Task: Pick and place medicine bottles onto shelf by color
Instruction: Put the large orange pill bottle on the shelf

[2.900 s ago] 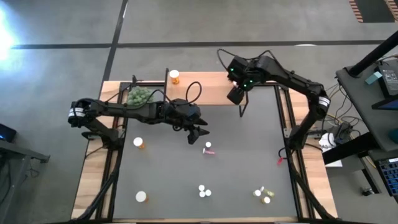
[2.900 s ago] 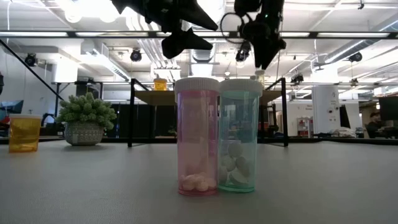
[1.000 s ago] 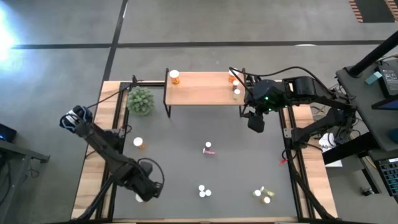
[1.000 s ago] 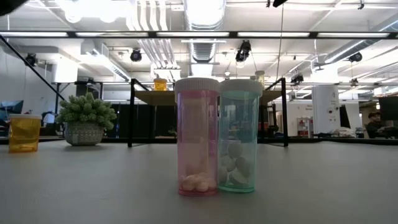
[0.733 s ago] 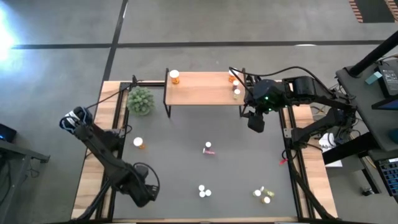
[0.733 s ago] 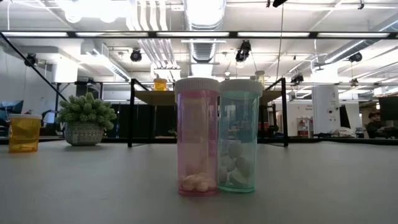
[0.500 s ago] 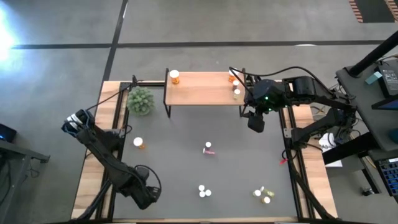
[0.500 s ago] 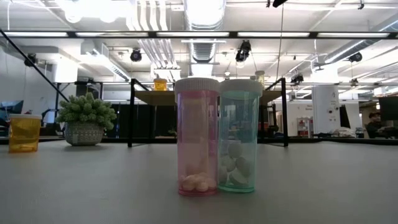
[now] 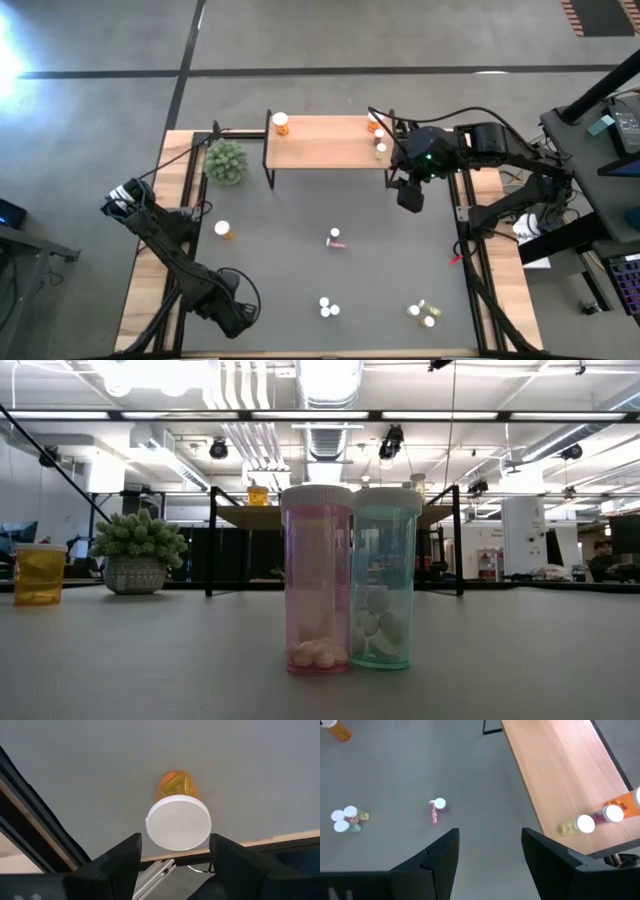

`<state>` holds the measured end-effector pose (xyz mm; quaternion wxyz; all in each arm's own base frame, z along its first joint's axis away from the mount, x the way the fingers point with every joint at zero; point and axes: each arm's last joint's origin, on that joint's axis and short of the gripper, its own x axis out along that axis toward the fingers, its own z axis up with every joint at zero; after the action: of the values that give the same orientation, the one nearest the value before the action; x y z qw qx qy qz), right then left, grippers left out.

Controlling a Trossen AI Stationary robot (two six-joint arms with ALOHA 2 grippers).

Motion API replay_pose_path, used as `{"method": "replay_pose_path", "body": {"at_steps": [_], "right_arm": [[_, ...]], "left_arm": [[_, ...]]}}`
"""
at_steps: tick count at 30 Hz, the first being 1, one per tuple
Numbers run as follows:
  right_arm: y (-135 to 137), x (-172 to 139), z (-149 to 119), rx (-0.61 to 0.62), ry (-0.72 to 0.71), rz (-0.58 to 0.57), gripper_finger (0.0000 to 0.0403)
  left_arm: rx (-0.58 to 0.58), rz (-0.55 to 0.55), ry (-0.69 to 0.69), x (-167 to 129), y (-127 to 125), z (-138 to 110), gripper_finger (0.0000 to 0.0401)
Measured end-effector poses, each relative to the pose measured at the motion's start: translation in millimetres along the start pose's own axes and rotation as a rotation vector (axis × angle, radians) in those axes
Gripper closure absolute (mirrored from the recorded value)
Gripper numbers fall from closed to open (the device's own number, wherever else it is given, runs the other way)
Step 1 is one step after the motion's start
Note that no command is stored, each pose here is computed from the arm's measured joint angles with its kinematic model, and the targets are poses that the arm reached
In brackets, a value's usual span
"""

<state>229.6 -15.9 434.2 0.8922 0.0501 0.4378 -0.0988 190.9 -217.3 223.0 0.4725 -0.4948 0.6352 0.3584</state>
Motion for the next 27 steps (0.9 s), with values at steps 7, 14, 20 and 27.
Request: {"method": "replay_pose_path", "body": {"at_steps": [7,14,20,27], "right_arm": [[0,0,1,-0.002,-0.006,0.001,0.0197],[0,0,1,-0.002,-0.007,0.001,0.0197],[0,0,1,-0.002,-0.007,0.001,0.0197],[0,0,1,-0.002,-0.007,0.001,0.0197]], "left_arm": [[-0.005,0.007,-0.009,3,2,2,0.0184],[-0.003,0.001,-0.006,6,2,3,0.0184],[0.014,-0.059,0.014,17,-1,6,0.0184],[0.011,-0.045,0.008,24,4,10,0.0184]]}}
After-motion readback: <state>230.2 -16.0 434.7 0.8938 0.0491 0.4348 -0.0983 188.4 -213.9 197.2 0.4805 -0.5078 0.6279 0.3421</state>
